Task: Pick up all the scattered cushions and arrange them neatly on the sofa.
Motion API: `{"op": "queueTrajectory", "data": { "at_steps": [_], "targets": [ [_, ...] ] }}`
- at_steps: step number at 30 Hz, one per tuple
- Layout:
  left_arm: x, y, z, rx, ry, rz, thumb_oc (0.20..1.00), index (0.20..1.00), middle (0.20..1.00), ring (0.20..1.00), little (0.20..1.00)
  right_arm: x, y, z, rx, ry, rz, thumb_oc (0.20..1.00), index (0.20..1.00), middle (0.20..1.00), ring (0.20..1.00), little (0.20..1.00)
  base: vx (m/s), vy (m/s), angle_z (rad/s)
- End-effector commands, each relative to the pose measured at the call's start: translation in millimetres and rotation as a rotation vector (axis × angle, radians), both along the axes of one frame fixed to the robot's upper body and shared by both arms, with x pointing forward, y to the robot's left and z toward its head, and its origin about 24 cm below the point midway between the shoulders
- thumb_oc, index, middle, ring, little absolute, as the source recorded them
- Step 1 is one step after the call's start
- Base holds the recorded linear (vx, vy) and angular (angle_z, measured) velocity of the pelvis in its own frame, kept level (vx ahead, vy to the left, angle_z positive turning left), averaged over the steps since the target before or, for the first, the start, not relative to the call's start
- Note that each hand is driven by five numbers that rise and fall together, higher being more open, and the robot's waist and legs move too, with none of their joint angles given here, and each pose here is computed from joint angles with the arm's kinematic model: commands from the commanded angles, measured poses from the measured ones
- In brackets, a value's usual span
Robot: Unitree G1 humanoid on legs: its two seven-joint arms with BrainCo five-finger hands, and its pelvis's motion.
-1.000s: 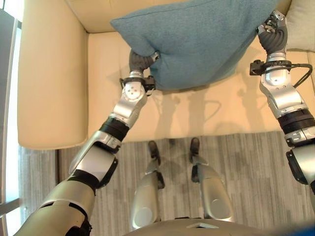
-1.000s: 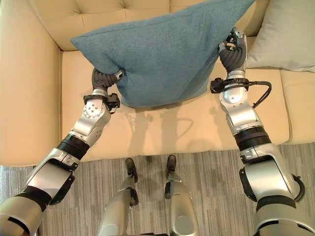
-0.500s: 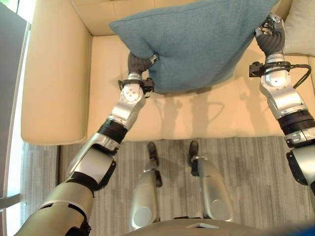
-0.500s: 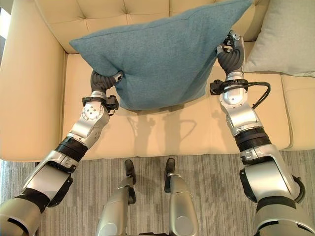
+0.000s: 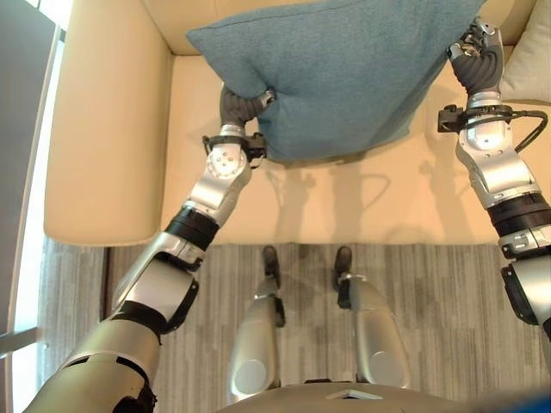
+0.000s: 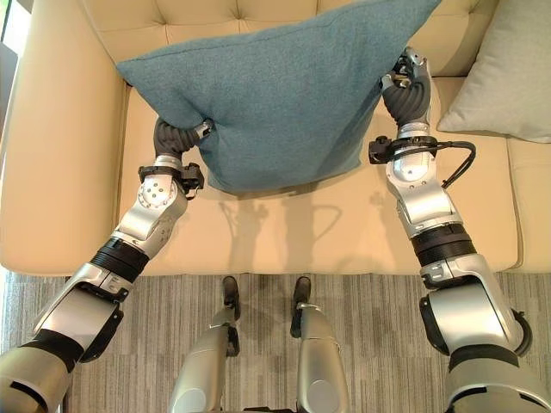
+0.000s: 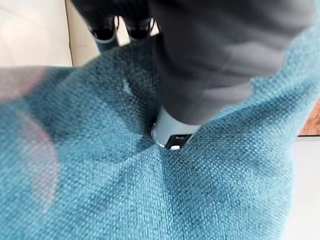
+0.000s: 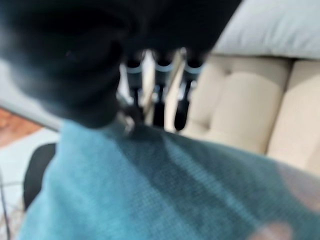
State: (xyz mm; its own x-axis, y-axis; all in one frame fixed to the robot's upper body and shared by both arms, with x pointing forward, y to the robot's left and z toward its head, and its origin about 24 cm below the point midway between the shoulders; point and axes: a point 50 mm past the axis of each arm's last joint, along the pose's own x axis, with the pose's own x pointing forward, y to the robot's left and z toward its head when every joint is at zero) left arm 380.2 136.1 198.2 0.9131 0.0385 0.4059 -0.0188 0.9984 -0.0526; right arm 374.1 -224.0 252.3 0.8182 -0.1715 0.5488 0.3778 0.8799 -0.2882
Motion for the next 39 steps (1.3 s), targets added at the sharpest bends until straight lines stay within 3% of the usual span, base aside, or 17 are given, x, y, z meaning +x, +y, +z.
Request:
{"op": "queueTrajectory", "data": {
  "at_steps": [1, 12, 35, 39],
  "targets": [
    [-15, -28, 46, -0.010, -0.245, -0.144, 0.200, 0.200, 0.200, 0.200, 0.200, -11, 30, 17, -0.047, -0.133, 0.123, 0.200, 0.200, 0.200, 0.200, 0.200, 0.00, 0.000, 0.00],
    [-14, -23, 50, 0.007, -0.256, -0.120, 0.200, 0.200, 0.200, 0.200, 0.200, -9, 33, 23, -0.063, -0.142, 0.126, 0.200, 0.200, 0.200, 0.200, 0.200, 0.00, 0.000, 0.00],
    [-12, -21, 137, 0.053, -0.463, -0.011, 0.200, 0.200, 0.200, 0.200, 0.200, -16, 85, 112, -0.062, -0.383, 0.216, 0.200, 0.200, 0.200, 0.200, 0.200, 0.00, 0.002, -0.02],
    [-12, -22, 138, 0.064, -0.466, -0.015, 0.200, 0.200, 0.200, 0.200, 0.200, -16, 78, 116, -0.075, -0.385, 0.186, 0.200, 0.200, 0.200, 0.200, 0.200, 0.00, -0.006, 0.01]
  ]
}}
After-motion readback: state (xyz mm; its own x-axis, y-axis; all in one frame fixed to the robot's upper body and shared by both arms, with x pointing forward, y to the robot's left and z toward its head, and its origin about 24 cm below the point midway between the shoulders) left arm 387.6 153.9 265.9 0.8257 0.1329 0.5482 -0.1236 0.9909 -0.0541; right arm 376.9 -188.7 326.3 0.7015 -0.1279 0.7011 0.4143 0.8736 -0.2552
